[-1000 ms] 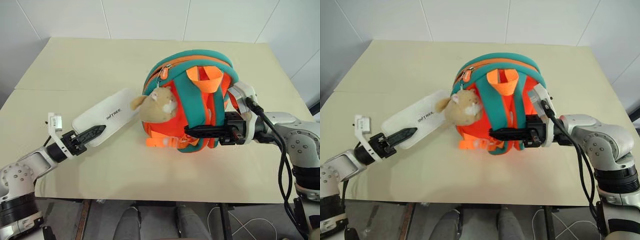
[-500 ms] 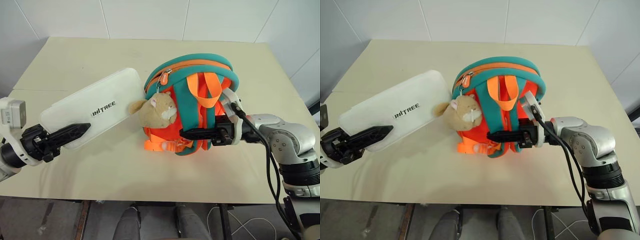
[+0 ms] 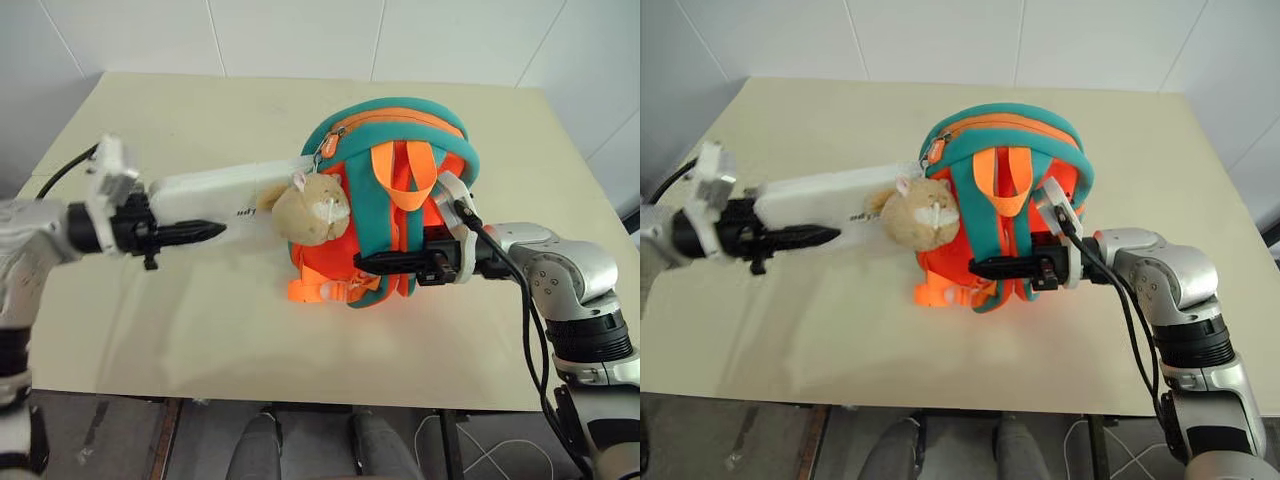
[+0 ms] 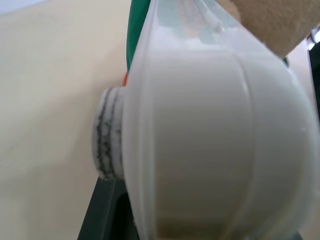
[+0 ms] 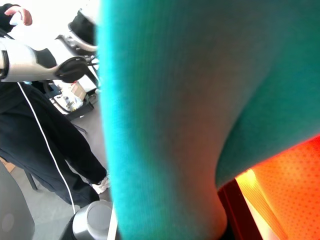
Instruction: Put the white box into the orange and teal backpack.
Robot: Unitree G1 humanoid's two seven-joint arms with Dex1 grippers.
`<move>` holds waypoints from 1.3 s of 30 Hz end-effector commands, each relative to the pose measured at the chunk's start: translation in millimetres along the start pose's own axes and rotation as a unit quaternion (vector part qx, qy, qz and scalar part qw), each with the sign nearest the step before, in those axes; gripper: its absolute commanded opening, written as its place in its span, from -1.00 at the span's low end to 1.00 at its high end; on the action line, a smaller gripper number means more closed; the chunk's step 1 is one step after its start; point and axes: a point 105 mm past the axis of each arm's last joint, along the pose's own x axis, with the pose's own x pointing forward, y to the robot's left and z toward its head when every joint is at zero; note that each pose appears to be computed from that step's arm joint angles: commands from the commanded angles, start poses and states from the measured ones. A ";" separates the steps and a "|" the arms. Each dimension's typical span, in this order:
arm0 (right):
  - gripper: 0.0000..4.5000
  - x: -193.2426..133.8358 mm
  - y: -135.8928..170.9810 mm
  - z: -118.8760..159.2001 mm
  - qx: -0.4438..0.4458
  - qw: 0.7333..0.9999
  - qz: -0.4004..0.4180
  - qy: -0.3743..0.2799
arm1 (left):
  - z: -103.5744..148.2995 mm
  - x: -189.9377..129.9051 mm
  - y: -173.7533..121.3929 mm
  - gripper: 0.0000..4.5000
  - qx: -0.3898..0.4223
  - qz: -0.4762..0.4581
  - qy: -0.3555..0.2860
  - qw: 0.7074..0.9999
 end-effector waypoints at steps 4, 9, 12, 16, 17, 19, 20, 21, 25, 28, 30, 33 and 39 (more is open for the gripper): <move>-0.99 5.4 6.1 12.6 -0.039 0.999 0.014 -0.009 | 22.9 40.4 -3.7 -0.44 0.052 -0.100 0.024 0.993; -0.99 8.5 7.5 11.4 -0.039 0.999 0.015 -0.012 | 33.9 80.6 -1.7 -0.44 0.051 -0.132 0.010 0.990; -0.99 10.0 7.3 10.1 -0.039 0.999 0.013 -0.014 | 32.1 103.0 -2.1 -0.44 0.018 -0.137 0.011 0.990; -0.99 11.3 8.5 10.8 -0.041 0.999 0.011 -0.020 | 31.4 124.7 -7.4 -0.44 0.015 -0.144 0.008 0.989; -0.99 11.4 8.5 11.3 -0.043 0.999 0.008 -0.022 | 33.6 131.7 -10.5 -0.44 0.009 -0.149 0.000 0.989; -0.99 11.6 8.9 11.7 -0.044 0.999 0.005 -0.024 | 36.3 138.0 -14.2 -0.44 0.002 -0.155 -0.009 0.988; -0.99 11.4 9.0 11.9 -0.044 0.999 0.004 -0.025 | 37.5 137.5 -12.6 -0.44 -0.003 -0.146 -0.013 0.989; -0.99 11.2 9.1 12.0 -0.044 0.999 0.003 -0.027 | 38.7 136.3 -10.9 -0.44 -0.006 -0.136 -0.015 0.991; -0.99 10.2 8.8 9.9 -0.041 0.999 -0.003 -0.030 | 41.5 127.2 -14.9 0.13 -0.009 -0.140 -0.017 0.990; -0.99 10.2 9.1 8.4 -0.039 0.999 -0.005 -0.031 | 41.1 115.7 -18.9 0.52 -0.004 -0.146 -0.016 0.989; -0.99 9.6 8.0 8.0 -0.039 0.999 -0.010 -0.032 | 41.5 101.0 -18.4 0.78 0.009 -0.146 -0.026 0.989; -0.99 8.4 6.6 7.6 -0.039 0.999 -0.015 -0.033 | 35.6 78.9 -11.4 0.98 0.016 -0.131 -0.037 0.991; -0.99 5.0 0.9 4.5 -0.034 0.999 -0.029 -0.031 | 2.3 32.6 3.2 0.98 0.021 -0.089 0.007 0.996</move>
